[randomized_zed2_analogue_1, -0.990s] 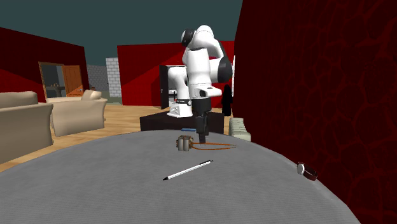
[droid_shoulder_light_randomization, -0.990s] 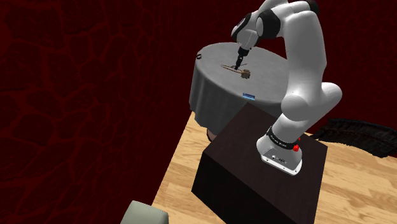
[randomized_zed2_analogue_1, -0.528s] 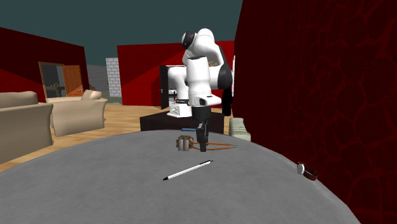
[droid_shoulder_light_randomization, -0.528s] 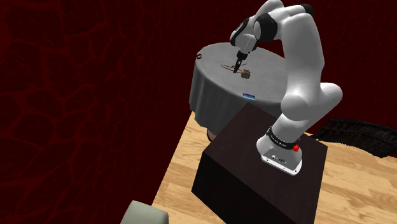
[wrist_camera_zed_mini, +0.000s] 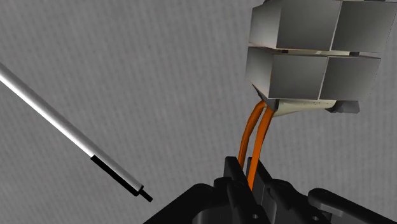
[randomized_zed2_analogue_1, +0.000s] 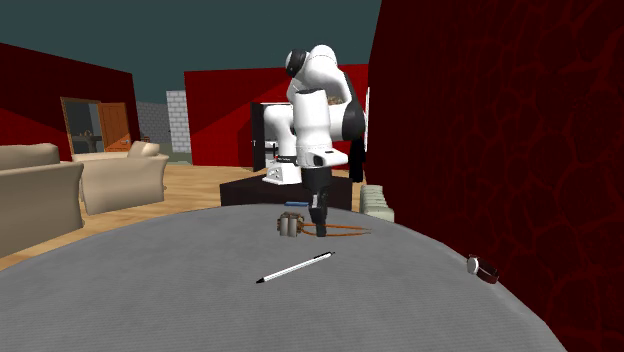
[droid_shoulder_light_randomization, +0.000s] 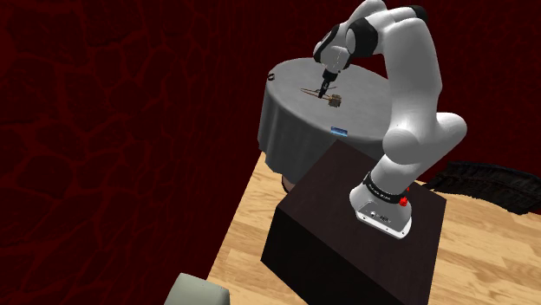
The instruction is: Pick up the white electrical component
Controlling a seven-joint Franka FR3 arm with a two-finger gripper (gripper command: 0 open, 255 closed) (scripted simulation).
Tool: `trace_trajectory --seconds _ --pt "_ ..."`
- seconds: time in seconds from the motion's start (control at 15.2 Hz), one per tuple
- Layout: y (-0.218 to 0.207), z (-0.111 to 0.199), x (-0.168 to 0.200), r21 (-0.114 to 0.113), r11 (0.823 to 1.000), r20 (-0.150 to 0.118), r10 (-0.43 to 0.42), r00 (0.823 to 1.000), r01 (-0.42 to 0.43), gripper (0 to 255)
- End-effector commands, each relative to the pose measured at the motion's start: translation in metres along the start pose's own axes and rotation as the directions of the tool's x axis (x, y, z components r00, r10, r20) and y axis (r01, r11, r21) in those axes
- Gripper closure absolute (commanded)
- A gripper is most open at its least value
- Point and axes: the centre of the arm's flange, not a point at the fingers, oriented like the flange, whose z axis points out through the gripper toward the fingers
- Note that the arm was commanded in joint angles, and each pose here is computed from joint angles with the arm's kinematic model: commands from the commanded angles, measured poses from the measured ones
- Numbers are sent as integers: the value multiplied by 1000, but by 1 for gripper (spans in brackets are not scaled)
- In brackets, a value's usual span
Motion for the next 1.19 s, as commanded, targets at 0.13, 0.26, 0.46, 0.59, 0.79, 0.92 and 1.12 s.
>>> trace_trajectory --seconds 0.13,0.26,0.46,0.59,0.79,0.92,1.12 --pt "1 -10 1 0 1000 0 0 1000 0 255" --pt "1 -21 2 0 1000 0 0 1000 0 255" --pt "2 -37 4 0 1000 0 0 1000 0 255" --pt "2 -47 5 0 1000 0 0 1000 0 255" --pt "3 -63 6 0 1000 0 0 1000 0 255" --pt "3 -73 7 0 1000 0 0 1000 0 255" --pt "3 -79 8 0 1000 0 0 1000 0 255"
